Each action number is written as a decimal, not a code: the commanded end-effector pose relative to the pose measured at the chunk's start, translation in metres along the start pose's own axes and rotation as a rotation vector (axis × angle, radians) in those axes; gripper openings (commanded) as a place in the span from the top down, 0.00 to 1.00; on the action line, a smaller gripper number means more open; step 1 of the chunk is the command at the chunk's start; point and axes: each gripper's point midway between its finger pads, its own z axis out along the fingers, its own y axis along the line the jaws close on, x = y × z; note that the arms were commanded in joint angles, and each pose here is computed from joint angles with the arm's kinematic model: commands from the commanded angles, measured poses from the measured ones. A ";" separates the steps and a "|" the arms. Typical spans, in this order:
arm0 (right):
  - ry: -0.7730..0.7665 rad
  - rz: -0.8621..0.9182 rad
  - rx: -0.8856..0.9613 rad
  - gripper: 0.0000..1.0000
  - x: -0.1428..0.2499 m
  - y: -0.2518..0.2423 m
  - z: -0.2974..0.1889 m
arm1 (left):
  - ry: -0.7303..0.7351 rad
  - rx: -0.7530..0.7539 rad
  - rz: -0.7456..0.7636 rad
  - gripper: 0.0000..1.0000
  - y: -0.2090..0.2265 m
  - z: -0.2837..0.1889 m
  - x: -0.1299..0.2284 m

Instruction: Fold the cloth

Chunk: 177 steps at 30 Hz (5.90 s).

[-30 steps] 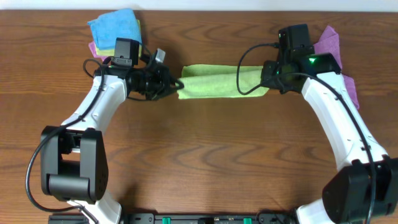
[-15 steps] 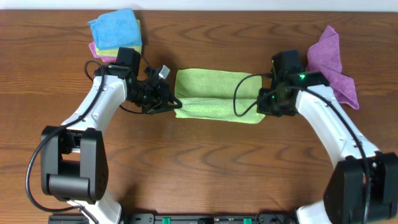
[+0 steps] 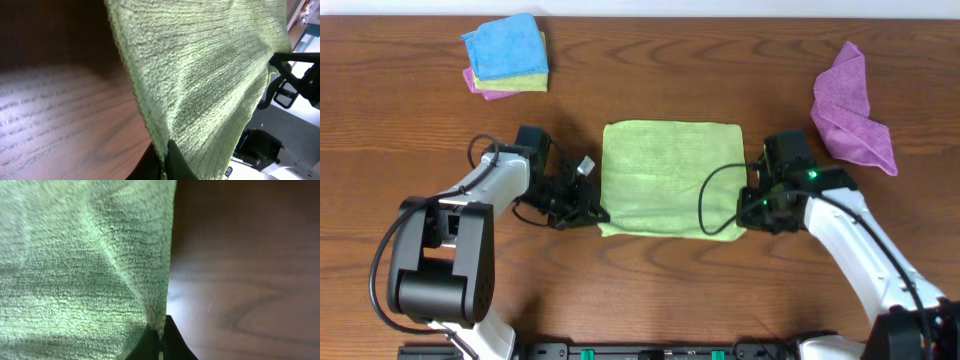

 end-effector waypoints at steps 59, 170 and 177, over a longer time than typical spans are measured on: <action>-0.615 0.057 -0.009 0.99 -0.142 0.001 0.027 | -0.774 -0.043 0.027 0.94 -0.015 -0.031 -0.161; -0.719 -0.177 -0.424 0.99 -0.125 0.136 -0.025 | -0.716 -0.094 -0.042 0.94 -0.010 0.011 -0.155; -0.734 -0.255 -0.401 0.99 -0.124 0.165 -0.040 | -0.686 -0.068 0.025 0.95 -0.022 0.012 -0.155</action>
